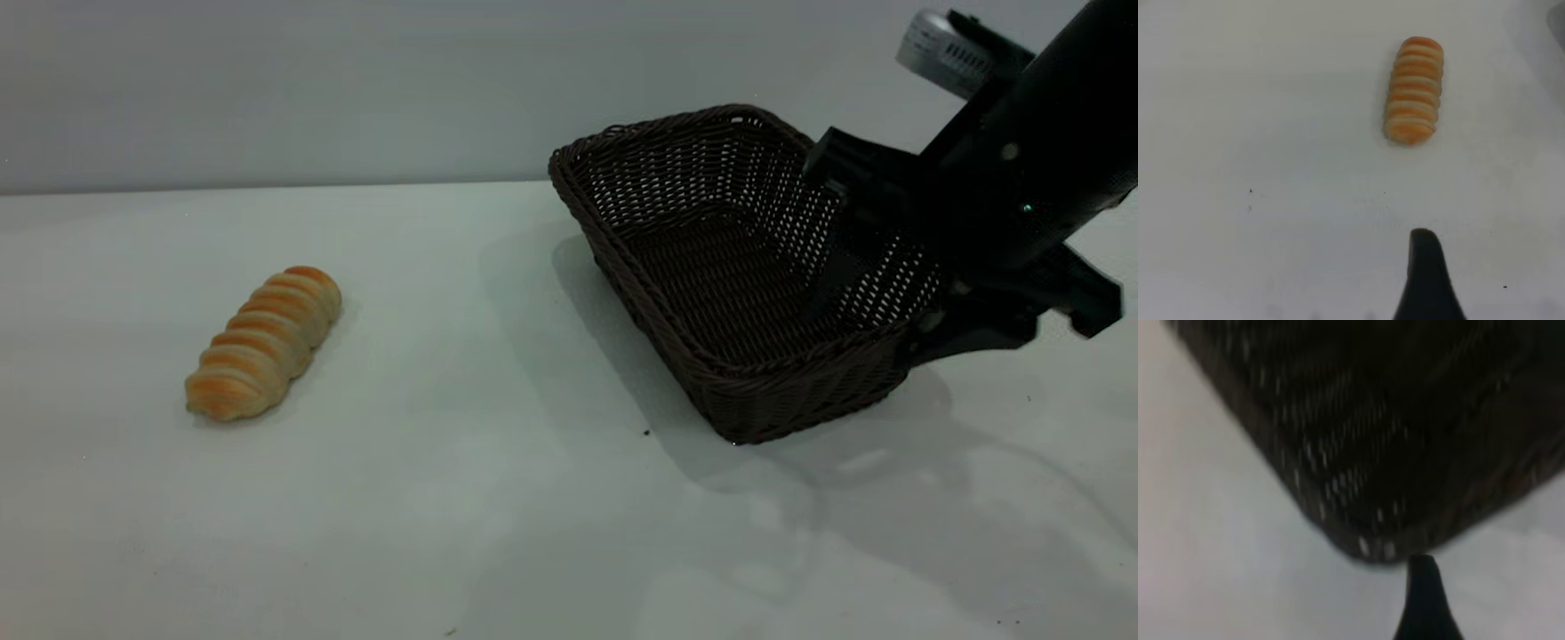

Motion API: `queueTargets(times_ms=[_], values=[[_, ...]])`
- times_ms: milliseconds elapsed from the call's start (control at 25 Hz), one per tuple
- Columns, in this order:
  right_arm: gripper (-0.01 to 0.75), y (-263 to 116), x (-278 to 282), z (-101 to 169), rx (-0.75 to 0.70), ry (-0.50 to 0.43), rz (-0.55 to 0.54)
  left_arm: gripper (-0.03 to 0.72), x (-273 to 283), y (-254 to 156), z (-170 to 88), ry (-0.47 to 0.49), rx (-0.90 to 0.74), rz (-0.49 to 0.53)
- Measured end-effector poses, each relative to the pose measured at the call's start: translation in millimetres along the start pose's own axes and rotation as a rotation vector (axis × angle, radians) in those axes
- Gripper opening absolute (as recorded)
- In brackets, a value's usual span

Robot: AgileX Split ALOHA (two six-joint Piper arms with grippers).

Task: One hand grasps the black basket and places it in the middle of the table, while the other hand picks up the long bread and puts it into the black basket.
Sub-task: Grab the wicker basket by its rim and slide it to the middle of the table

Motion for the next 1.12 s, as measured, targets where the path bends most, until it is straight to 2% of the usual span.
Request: queueTargets(times_ms=[320, 480, 920, 1120], values=[[0.550, 6.4, -18.2, -6.4, -0.204, -0.004, -0.041, 0.542, 0.0, -3.6, 0.7, 0.004, 0.000, 0.020], [0.548, 13.1, -20.2, -8.6, -0.236, -0.007, -0.077, 0.542, 0.1, -5.1, 1.0, 0.005, 0.000, 0.028], [0.547, 14.9, -27.1, -15.8, -0.273, -0.026, -0.089, 0.542, 0.1, -5.4, 1.1, 0.006, 0.000, 0.030], [0.547, 21.2, -44.2, -36.1, -0.356, -0.080, -0.136, 0.542, 0.1, -5.4, 1.1, 0.006, 0.000, 0.030]])
Point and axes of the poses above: a point on each arm's last joint axis where the gripper is mounted, x pointing back along that axis away from the gripper, z along the wrist's bending axis when the last joint is at zero, y = z × x, the point moved 9 cm from there along -x, pointing out along that axis toward the gripper, and after that the axes turned 10 degrees about x, right-handed, at the moved point
